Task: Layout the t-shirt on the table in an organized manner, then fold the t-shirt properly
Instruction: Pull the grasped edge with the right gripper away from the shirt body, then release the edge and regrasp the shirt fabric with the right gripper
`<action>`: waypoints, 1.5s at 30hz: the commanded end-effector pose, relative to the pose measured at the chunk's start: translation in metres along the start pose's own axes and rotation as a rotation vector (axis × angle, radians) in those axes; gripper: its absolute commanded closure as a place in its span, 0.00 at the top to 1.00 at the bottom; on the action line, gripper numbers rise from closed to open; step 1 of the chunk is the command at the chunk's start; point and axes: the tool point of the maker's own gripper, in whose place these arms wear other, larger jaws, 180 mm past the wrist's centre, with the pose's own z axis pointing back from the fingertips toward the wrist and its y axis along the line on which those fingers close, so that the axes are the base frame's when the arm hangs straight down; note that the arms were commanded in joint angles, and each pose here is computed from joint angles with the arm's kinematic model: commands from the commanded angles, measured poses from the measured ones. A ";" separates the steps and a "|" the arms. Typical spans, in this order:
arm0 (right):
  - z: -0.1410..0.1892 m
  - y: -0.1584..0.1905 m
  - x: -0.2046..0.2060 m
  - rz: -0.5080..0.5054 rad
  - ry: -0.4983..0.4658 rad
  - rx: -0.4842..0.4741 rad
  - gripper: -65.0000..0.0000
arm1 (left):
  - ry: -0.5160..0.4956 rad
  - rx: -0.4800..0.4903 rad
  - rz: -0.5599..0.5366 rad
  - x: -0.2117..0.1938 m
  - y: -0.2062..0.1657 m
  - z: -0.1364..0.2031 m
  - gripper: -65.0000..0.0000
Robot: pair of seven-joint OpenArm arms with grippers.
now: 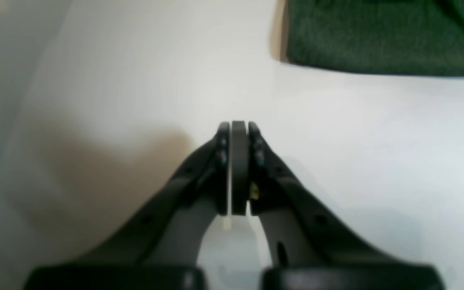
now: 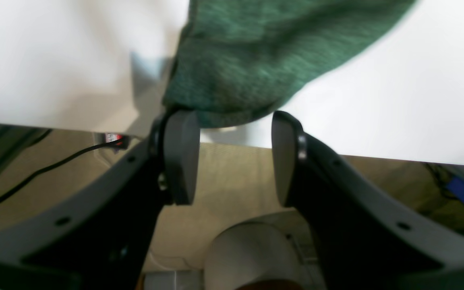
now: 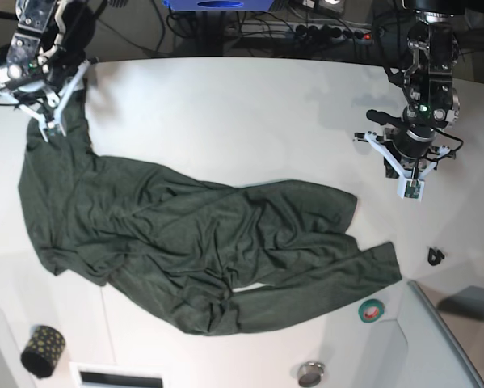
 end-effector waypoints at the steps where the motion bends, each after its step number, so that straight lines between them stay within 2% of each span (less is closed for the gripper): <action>1: 0.007 -0.006 -0.002 0.008 -0.004 -0.025 0.42 | -0.037 0.018 -0.007 0.011 0.008 0.002 0.00; 3: 0.007 -0.005 -0.004 0.009 -0.003 -0.024 0.43 | -0.021 0.018 -0.005 0.005 0.008 0.000 0.00; 7: -0.013 0.008 -0.001 -0.006 0.021 0.035 0.43 | -0.006 0.019 0.000 0.001 0.009 -0.004 0.00; 11: -0.025 0.013 0.018 -0.017 -0.020 0.065 0.43 | -0.015 0.020 -0.001 0.004 0.009 -0.003 0.00; 16: -0.044 0.027 0.015 -0.025 0.025 0.124 0.41 | -0.014 0.019 -0.001 0.004 0.009 -0.003 0.00; 17: -0.046 0.029 0.013 -0.025 0.032 0.132 0.37 | -0.012 0.019 -0.001 0.003 0.009 -0.003 0.00; 19: -0.046 0.031 0.008 -0.024 0.044 0.134 0.19 | -0.009 0.018 -0.002 0.001 0.009 -0.002 0.00; 20: -0.044 0.029 0.008 -0.023 0.045 0.127 0.08 | -0.008 0.018 -0.002 0.001 0.009 -0.002 0.00; 21: -0.042 0.027 0.004 -0.020 0.055 0.118 0.01 | -0.008 0.018 -0.002 0.001 0.009 -0.002 0.00; 25: -0.014 0.003 0.005 -0.011 0.048 0.027 0.01 | -0.007 0.019 -0.001 0.000 0.009 -0.002 0.00; 30: 0.037 -0.041 0.027 0.000 0.018 -0.167 0.01 | -0.014 0.021 0.000 0.004 0.010 -0.003 0.00; 33: 0.047 -0.048 0.060 0.105 -0.002 -0.247 0.01 | -0.015 0.021 0.000 0.004 0.010 -0.003 0.00; 38: 0.037 -0.010 0.145 0.381 -0.054 -0.281 0.02 | -0.017 0.021 0.000 0.005 0.010 -0.003 0.00; 41: 0.021 0.016 0.198 0.522 -0.059 -0.266 0.02 | -0.014 0.020 -0.001 0.003 0.010 -0.002 0.00; 43: 0.009 0.029 0.229 0.570 -0.075 -0.224 0.03 | -0.013 0.020 -0.001 0.002 0.009 -0.002 0.00; 45: 0.002 0.042 0.251 0.594 -0.081 -0.183 0.09 | -0.010 0.019 -0.002 0.001 0.009 -0.002 0.00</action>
